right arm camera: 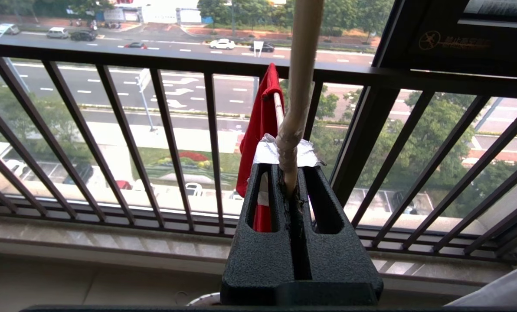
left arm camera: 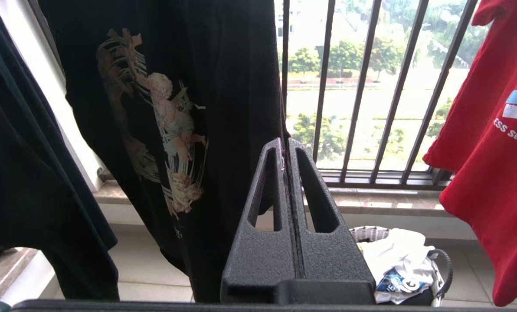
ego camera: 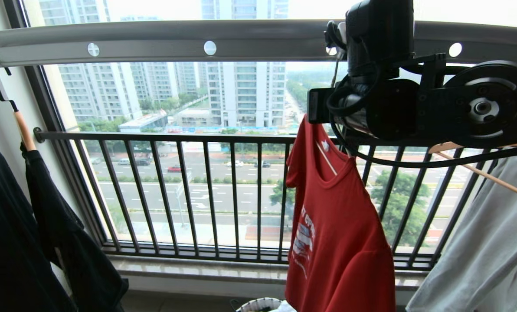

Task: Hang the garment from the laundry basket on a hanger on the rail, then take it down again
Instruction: Take the clothes off the clothes rack

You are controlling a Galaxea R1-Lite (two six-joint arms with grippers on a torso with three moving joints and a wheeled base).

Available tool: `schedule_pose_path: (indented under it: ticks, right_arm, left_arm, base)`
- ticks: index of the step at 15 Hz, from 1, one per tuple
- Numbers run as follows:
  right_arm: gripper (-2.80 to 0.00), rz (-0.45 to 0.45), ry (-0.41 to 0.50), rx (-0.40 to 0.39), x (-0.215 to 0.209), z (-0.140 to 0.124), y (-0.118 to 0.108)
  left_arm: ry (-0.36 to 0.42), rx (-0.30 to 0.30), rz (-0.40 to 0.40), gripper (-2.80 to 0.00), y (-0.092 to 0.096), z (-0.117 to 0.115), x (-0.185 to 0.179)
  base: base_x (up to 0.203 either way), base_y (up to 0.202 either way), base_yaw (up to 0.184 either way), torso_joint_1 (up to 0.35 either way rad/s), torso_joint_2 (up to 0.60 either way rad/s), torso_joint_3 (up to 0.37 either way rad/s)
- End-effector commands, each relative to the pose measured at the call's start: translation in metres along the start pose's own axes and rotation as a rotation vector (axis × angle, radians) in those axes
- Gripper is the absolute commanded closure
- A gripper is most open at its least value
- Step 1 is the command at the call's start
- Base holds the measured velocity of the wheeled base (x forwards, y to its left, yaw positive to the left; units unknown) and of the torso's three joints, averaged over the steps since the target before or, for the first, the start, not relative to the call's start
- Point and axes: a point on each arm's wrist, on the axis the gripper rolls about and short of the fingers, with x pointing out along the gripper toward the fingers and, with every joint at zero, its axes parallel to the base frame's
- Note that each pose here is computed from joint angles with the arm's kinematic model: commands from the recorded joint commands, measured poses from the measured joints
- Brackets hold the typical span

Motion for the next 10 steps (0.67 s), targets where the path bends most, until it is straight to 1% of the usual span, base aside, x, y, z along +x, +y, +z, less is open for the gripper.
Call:
schedule_pose_path:
  ticks: [1,4,10]
  right_arm:
    - [0.00,0.007,-0.032,0.023,-0.009,0.008,-0.001]
    - [0.00,0.019,-0.055,0.035,-0.019,0.015,-0.003]
    - [0.00,0.044,-0.080,0.029,-0.036,0.024,-0.003]
  left_arm:
    - [0.002,0.000,0.000,0.00,0.000,0.000,0.000]
    - [0.002,0.000,0.000,0.00,0.000,0.000,0.000]
    - [0.002,0.000,0.000,0.00,0.000,0.000,0.000]
  base:
    - [0.000,0.000,0.000,0.000,0.00,0.000]
    - [0.000,0.000,0.000,0.000,0.00,0.000]
    - [0.000,0.000,0.000,0.000,0.00,0.000]
